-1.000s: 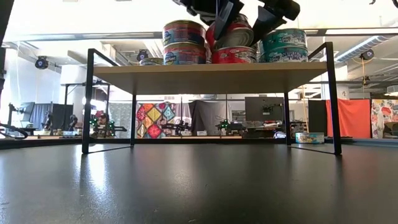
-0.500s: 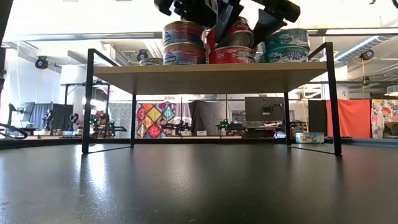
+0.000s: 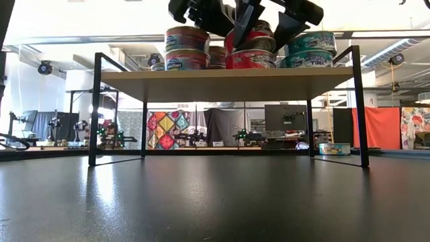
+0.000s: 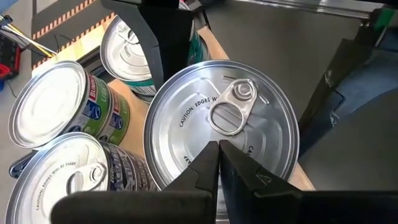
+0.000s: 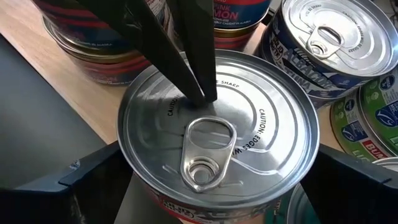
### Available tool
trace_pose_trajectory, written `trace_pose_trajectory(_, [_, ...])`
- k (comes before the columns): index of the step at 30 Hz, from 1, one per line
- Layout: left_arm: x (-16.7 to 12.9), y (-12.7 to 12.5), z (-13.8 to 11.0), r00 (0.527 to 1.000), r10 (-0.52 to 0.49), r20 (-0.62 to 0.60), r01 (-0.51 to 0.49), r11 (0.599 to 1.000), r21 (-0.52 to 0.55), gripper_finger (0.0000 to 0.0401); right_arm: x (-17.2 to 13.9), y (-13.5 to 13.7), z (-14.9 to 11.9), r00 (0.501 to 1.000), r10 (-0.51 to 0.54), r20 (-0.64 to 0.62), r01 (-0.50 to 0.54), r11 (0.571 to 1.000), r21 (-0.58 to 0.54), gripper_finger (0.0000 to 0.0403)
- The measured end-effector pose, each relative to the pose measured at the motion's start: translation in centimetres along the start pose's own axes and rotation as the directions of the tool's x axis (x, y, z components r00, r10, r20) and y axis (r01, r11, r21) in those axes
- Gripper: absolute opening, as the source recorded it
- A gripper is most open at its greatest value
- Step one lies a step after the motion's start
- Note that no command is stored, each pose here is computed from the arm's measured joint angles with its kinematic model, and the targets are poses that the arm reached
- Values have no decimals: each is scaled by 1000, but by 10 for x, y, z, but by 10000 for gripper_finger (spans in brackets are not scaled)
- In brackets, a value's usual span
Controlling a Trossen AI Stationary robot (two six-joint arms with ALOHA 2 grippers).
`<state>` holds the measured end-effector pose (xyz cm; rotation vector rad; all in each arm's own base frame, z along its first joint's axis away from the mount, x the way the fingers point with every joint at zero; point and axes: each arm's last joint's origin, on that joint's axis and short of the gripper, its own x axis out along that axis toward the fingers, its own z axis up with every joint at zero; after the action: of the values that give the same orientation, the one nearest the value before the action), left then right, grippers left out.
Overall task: Stack canned seafood by type on shelf
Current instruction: Stack the red tuna can on top of the red tuna can on the shelf
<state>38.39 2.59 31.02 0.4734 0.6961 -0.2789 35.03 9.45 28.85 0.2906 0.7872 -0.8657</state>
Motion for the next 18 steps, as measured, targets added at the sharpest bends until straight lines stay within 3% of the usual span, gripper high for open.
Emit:
trace_pose_trajectory(12, [-33, 11, 35, 996, -30, 84, 32, 999, -30, 0, 0, 0, 1, 1000, 0, 11, 0, 1000, 8, 400])
trace_pose_trajectory(18, [-9, 5, 28, 970, -213, 118, 217, 976, -27, 0, 0, 1, 1, 1000, -3, 28, 3, 1000, 7, 400])
